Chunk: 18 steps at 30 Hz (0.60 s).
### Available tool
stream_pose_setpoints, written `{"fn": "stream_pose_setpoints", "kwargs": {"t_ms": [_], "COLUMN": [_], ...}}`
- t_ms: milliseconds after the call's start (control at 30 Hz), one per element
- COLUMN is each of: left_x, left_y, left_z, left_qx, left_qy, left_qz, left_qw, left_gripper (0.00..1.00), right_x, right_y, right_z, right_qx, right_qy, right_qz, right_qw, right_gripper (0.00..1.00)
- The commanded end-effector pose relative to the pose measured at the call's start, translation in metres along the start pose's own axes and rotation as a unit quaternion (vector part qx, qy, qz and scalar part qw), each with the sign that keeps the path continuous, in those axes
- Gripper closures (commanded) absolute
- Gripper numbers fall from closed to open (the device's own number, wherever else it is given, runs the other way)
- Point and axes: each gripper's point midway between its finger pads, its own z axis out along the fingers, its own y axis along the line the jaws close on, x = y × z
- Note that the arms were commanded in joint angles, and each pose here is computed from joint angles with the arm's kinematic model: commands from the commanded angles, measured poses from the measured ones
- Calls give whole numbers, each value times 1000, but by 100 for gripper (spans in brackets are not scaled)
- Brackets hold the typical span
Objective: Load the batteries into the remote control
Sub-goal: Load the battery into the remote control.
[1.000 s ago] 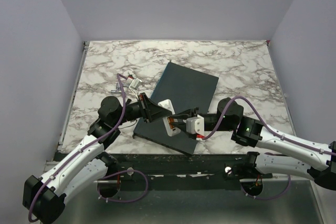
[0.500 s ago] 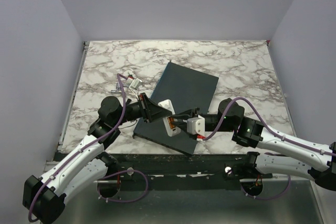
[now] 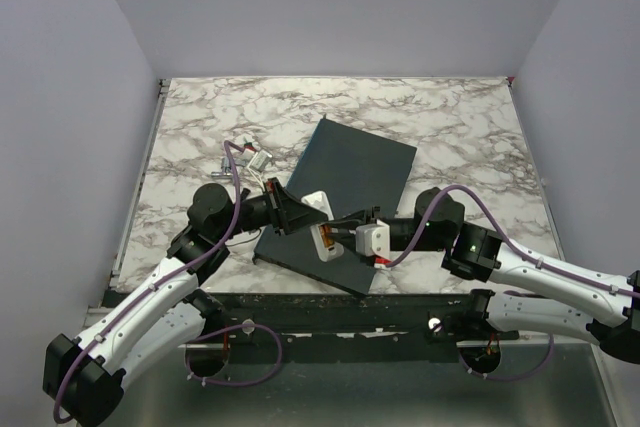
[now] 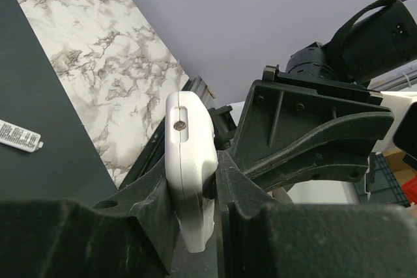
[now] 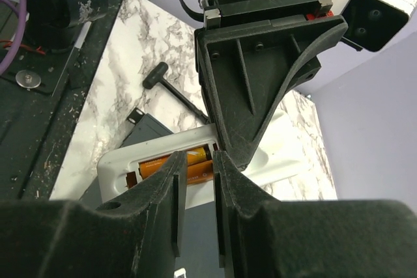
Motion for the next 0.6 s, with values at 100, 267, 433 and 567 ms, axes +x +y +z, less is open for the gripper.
{"fn": "stream_pose_setpoints", "kwargs": {"t_ms": [100,267,433,567], "left_x": [-13,-14,-14,-16], "left_y": [-33,-34,-34,-36], "left_z": [-3,-3,-4,-4], "left_qx": [47,47,47,47], "left_qy": [-14,-14,-17,-20], "left_qz": [39,40,42,44], "left_qw": [998,998,998,998], "left_gripper": [100,100,100,100], "right_x": [30,33,37,40], "right_y": [38,42,46,49], "right_z": [-3,-3,-3,-3], "right_qx": [-64,-69,-75,-81], "right_qy": [47,50,57,63], "right_qz": [56,63,72,79], "right_qw": [995,994,993,992], "right_gripper": [72,73,73,73]}}
